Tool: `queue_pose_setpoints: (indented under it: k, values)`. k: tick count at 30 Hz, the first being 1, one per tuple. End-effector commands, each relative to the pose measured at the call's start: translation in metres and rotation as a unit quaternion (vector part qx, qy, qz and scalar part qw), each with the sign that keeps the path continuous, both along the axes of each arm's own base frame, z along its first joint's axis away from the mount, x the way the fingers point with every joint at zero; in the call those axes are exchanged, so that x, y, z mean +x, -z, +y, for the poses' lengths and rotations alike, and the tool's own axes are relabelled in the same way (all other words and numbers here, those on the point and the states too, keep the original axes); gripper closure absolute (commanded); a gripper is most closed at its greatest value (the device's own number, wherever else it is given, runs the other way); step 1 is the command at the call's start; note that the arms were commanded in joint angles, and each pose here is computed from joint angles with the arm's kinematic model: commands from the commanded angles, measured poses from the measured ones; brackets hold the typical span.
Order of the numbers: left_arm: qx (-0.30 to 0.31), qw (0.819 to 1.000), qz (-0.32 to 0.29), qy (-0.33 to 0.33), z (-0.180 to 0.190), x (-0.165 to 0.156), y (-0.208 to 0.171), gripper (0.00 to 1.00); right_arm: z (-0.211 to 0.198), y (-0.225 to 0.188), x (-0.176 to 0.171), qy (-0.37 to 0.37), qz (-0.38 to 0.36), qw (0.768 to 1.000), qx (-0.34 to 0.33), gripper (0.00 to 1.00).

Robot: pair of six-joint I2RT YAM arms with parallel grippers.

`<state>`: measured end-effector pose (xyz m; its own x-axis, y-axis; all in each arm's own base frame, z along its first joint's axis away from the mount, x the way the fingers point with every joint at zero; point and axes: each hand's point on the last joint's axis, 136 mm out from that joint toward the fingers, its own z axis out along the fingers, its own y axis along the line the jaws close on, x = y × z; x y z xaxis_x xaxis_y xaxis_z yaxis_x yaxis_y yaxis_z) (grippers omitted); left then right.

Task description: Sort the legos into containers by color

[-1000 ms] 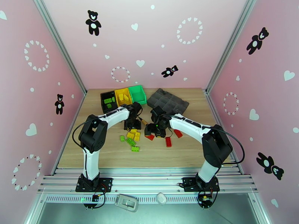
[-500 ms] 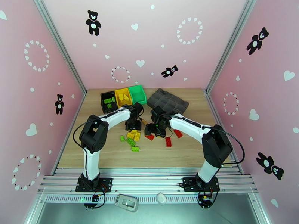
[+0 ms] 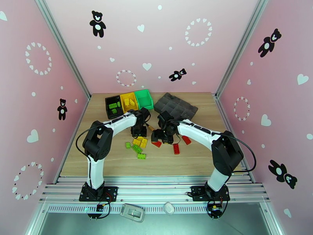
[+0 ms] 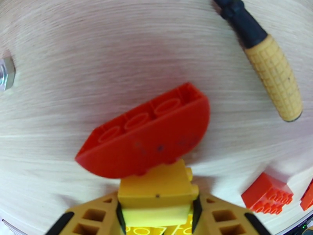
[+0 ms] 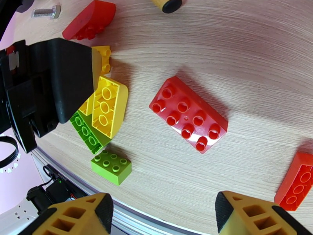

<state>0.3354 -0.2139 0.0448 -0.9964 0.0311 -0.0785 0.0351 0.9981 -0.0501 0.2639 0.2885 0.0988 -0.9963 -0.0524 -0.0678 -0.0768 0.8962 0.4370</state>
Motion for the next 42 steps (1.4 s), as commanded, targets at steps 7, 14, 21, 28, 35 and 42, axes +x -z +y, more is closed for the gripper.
queue_pose_setpoints:
  k: [7, 14, 21, 28, 35, 42]
  values:
    - [-0.094, 0.993, -0.062, -0.042, 0.004, 0.030, -0.079, 0.60, 0.062, -0.049, 0.033, -0.031, -0.035, 0.991, 0.123, 0.26]
    - [-0.182, 0.969, -0.081, -0.143, 0.033, 0.077, -0.103, 0.61, 0.108, -0.068, 0.068, -0.043, -0.040, 0.981, 0.186, 0.26]
    - [-0.216, 0.941, -0.106, -0.236, 0.080, 0.142, -0.115, 0.61, 0.115, -0.069, 0.094, -0.032, -0.035, 0.979, 0.199, 0.26]
    - [-0.237, 0.922, -0.134, -0.276, 0.103, 0.212, -0.127, 0.57, 0.095, -0.067, 0.112, -0.009, -0.034, 0.980, 0.194, 0.26]
    - [-0.255, 0.912, -0.154, -0.283, 0.106, 0.249, -0.138, 0.23, 0.079, -0.066, 0.116, -0.002, -0.039, 0.984, 0.172, 0.26]
    - [-0.224, 0.929, -0.152, -0.254, 0.103, 0.214, -0.142, 0.23, 0.059, -0.055, 0.104, 0.002, -0.036, 0.991, 0.128, 0.26]
